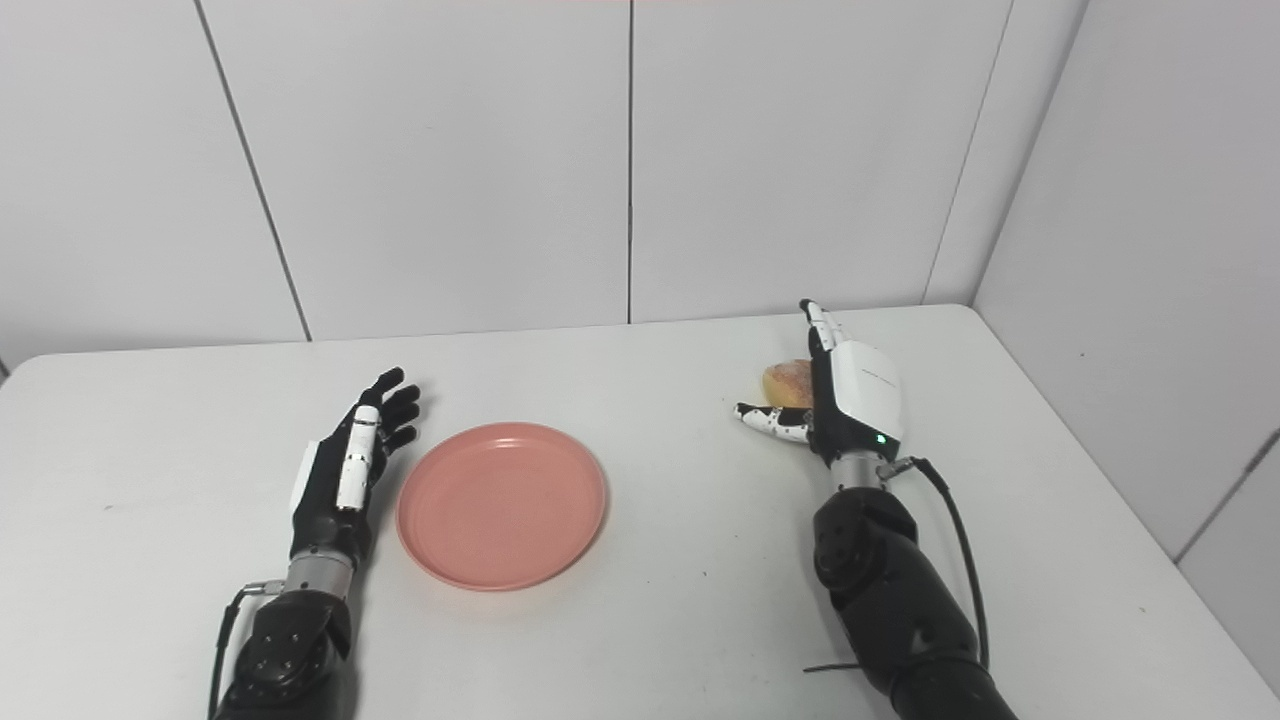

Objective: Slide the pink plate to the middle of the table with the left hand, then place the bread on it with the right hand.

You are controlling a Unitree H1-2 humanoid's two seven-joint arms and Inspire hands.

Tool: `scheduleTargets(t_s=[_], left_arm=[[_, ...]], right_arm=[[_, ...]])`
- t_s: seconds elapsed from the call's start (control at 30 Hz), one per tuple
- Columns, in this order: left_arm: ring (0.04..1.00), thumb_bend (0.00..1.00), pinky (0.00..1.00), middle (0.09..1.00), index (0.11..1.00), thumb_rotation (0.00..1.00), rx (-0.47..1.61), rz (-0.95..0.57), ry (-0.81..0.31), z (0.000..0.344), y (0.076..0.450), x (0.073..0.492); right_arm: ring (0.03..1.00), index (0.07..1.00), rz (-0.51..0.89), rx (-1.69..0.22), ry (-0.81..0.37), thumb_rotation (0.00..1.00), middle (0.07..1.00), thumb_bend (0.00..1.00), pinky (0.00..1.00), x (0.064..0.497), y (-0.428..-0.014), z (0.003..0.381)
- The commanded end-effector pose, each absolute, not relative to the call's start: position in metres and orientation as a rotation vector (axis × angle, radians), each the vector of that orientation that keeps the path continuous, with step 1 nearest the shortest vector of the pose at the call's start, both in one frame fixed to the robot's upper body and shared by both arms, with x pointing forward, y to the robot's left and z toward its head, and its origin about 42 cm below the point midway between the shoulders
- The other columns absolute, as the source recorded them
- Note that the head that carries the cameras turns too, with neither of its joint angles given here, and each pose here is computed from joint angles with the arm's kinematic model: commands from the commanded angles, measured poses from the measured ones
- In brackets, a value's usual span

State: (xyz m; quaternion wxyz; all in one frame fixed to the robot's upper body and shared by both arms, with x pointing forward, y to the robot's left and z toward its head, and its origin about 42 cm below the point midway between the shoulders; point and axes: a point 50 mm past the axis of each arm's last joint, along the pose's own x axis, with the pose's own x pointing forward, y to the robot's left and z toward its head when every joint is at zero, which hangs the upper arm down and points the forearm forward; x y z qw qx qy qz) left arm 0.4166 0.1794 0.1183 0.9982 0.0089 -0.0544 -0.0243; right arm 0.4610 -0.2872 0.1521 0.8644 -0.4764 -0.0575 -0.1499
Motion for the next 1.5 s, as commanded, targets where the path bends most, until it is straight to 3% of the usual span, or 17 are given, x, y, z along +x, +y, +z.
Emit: scheduleTargets(t_s=[0.0,0.3,0.37,0.47,0.53,0.6,0.63,0.77,1.2,1.3,1.33,1.47], left_arm=[[0.863,0.4,0.85,0.845,0.84,1.0,0.024,-0.047,-0.104,0.111,0.188,0.412],[0.875,0.39,0.87,0.856,0.848,1.0,-0.003,-0.065,-0.116,0.11,0.187,0.412],[0.877,0.39,0.87,0.859,0.851,1.0,-0.006,-0.07,-0.119,0.11,0.187,0.412],[0.876,0.39,0.87,0.858,0.85,1.0,-0.009,-0.068,-0.12,0.109,0.187,0.413],[0.869,0.39,0.87,0.851,0.843,1.0,-0.012,-0.065,-0.123,0.109,0.186,0.412],[0.865,0.38,0.85,0.847,0.837,1.0,-0.012,-0.065,-0.125,0.109,0.187,0.412],[0.866,0.38,0.85,0.849,0.837,1.0,-0.011,-0.065,-0.125,0.109,0.187,0.412],[0.874,0.39,0.86,0.856,0.845,1.0,-0.01,-0.07,-0.124,0.11,0.187,0.413],[0.873,0.38,0.87,0.854,0.845,1.0,-0.021,-0.08,-0.119,0.11,0.179,0.412],[0.878,0.38,0.87,0.858,0.849,1.0,-0.017,-0.092,-0.116,0.111,0.174,0.411],[0.882,0.4,0.88,0.862,0.854,1.0,-0.014,-0.097,-0.113,0.111,0.172,0.411],[0.897,0.42,0.91,0.879,0.872,1.0,-0.013,-0.117,-0.109,0.112,0.166,0.409]], right_arm=[[0.871,0.905,-0.353,-1.018,-0.173,0.24,0.899,0.69,0.81,0.479,-0.291,0.186],[0.775,0.834,-0.357,-0.987,-0.163,0.06,0.841,0.56,0.66,0.478,-0.293,0.181],[0.632,0.789,-0.361,-0.975,-0.173,0.01,0.743,0.48,0.51,0.477,-0.294,0.18],[0.603,0.769,-0.369,-0.96,-0.175,0.0,0.708,0.45,0.48,0.476,-0.294,0.179],[0.497,0.737,-0.377,-0.954,-0.178,0.0,0.612,0.41,0.38,0.476,-0.294,0.179],[0.456,0.717,-0.384,-0.954,-0.181,0.0,0.572,0.41,0.34,0.475,-0.294,0.18],[0.435,0.71,-0.387,-0.955,-0.182,0.0,0.522,0.48,0.33,0.475,-0.294,0.181],[0.458,0.688,-0.395,-0.944,-0.188,0.0,0.493,0.53,0.36,0.474,-0.294,0.182],[0.445,0.648,-0.422,-0.883,-0.209,0.0,0.489,0.53,0.35,0.474,-0.298,0.184],[0.447,0.624,-0.429,-0.846,-0.241,0.0,0.489,0.54,0.35,0.472,-0.296,0.188],[0.439,0.554,-0.431,-0.83,-0.255,0.0,0.479,0.52,0.35,0.472,-0.295,0.19],[0.423,0.526,-0.425,-0.778,-0.303,0.0,0.47,0.51,0.33,0.469,-0.288,0.2]])
